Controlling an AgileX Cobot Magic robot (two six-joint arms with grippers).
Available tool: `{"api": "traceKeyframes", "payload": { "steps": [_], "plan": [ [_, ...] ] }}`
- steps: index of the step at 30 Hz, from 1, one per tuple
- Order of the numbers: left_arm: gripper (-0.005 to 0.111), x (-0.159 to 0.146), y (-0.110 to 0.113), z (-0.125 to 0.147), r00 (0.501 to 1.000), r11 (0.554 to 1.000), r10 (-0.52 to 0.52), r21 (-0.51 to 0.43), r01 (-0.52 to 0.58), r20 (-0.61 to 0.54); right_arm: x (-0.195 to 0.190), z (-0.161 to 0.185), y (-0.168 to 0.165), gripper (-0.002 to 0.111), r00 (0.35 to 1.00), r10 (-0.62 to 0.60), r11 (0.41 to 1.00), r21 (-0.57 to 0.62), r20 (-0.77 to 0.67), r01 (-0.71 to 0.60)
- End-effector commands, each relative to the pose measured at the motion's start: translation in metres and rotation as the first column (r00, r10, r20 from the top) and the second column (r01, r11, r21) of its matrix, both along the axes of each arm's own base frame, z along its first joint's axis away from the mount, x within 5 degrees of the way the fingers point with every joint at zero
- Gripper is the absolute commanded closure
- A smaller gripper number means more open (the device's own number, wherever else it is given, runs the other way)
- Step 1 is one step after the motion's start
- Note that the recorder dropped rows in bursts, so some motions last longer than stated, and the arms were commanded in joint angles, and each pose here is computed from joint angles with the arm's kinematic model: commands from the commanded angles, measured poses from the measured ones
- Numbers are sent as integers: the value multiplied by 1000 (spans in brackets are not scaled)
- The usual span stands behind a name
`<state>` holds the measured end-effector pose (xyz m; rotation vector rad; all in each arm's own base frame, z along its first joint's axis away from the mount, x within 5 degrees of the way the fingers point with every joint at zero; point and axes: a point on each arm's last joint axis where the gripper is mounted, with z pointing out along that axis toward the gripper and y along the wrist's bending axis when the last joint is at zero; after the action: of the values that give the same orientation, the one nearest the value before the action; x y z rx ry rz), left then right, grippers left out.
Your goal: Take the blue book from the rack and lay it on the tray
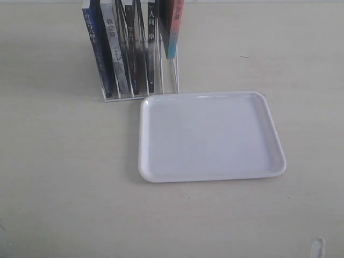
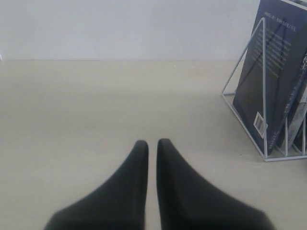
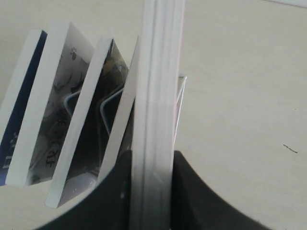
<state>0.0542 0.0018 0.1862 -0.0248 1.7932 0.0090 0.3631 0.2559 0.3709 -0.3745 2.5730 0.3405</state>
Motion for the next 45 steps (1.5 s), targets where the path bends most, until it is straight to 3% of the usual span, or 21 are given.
{"api": "traceKeyframes", "payload": {
  "steps": [1, 13, 32, 35, 36, 37, 39, 42, 45],
  "plan": [
    [101, 0, -1, -1, 1000, 1000, -11, 4, 11, 4, -1, 17, -6, 108, 997, -7, 1000, 23, 76, 5],
    [101, 0, -1, -1, 1000, 1000, -11, 4, 11, 4, 1, 15, -6, 108, 997, -8, 1000, 15, 76, 7],
    [101, 0, -1, -1, 1000, 1000, -11, 4, 11, 4, 22, -31, 8, 108, 1000, -5, 999, -46, 6, 5],
    [101, 0, -1, -1, 1000, 1000, -11, 4, 11, 4, 24, -36, 9, 98, 1000, -1, 999, -54, 0, 1],
    [101, 0, -1, -1, 1000, 1000, -11, 4, 11, 4, 24, -36, 10, 92, 1000, -1, 999, -54, 0, 1],
    [101, 0, -1, -1, 1000, 1000, -11, 4, 11, 4, 24, -37, 10, 76, 1000, -1, 998, -57, -5, 1],
    [101, 0, -1, -1, 1000, 1000, -11, 4, 11, 4, 22, -33, 8, 66, 1000, -2, 998, -59, -3, 2],
    [101, 0, -1, -1, 1000, 1000, -11, 4, 11, 4, 17, -11, 3, 74, 999, -7, 999, -32, 51, 8],
    [101, 0, -1, -1, 1000, 1000, -11, 4, 11, 4, -2, 26, -3, 93, 996, 8, 998, 67, 87, -14]
  ]
}}
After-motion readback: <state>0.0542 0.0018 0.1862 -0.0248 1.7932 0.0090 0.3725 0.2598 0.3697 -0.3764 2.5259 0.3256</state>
